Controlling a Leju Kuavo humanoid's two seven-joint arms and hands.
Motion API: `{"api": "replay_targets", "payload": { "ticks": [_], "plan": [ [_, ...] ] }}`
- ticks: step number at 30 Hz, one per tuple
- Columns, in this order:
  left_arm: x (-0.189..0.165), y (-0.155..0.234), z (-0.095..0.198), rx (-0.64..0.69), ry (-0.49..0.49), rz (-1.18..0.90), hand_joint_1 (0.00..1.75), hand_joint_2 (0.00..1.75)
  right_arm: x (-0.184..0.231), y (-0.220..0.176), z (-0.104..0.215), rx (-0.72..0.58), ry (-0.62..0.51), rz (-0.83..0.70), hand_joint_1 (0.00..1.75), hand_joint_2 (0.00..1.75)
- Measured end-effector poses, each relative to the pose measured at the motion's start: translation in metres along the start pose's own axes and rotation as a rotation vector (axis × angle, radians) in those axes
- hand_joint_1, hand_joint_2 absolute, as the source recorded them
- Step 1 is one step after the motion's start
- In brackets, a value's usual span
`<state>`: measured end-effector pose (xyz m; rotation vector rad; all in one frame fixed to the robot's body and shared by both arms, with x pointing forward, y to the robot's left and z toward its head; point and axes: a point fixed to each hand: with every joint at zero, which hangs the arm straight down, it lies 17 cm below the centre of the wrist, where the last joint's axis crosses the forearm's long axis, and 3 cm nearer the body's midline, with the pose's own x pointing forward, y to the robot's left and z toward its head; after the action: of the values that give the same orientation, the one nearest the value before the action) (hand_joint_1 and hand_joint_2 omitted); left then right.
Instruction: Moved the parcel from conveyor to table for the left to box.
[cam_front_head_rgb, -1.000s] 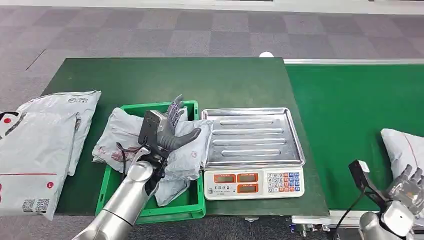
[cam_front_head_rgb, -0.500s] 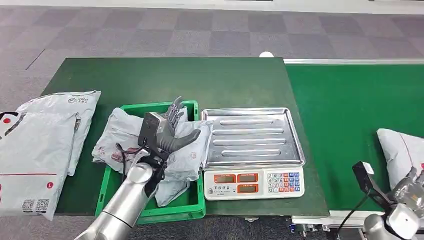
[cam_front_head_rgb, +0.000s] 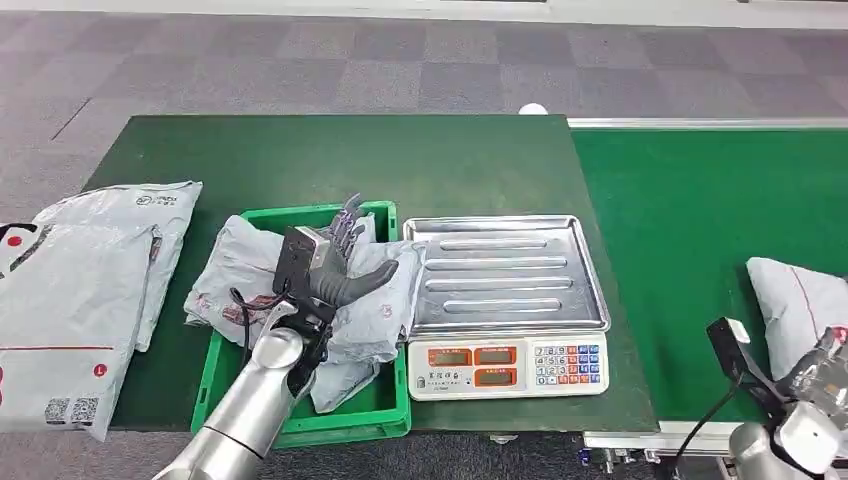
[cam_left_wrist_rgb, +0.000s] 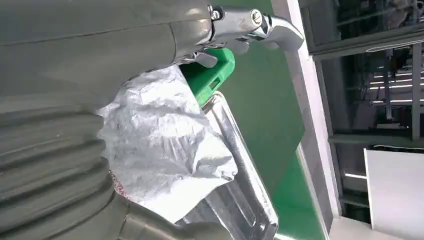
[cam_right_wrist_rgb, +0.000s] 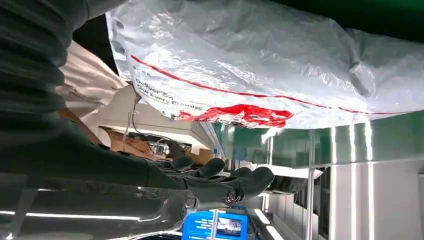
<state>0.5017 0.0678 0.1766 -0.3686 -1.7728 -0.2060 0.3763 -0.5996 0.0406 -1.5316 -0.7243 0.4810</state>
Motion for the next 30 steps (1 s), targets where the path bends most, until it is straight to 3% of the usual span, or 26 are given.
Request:
{"api": "replay_targets", "payload": {
  "ticks": [10,15,30],
  "plan": [
    [0.001,0.001,0.000,0.003,-0.004,0.001,0.00,1.75,0.004,0.002,-0.002,0.018,-0.002,-0.040,0.00,1.75],
    [0.003,0.004,0.000,0.008,-0.007,0.000,0.00,1.75,0.004,0.029,0.001,0.171,0.023,-0.176,0.00,1.75],
    [0.000,0.004,0.000,0.004,0.016,-0.019,0.00,1.75,-0.007,0.095,0.033,0.530,0.074,-0.112,0.00,1.75]
  ]
}}
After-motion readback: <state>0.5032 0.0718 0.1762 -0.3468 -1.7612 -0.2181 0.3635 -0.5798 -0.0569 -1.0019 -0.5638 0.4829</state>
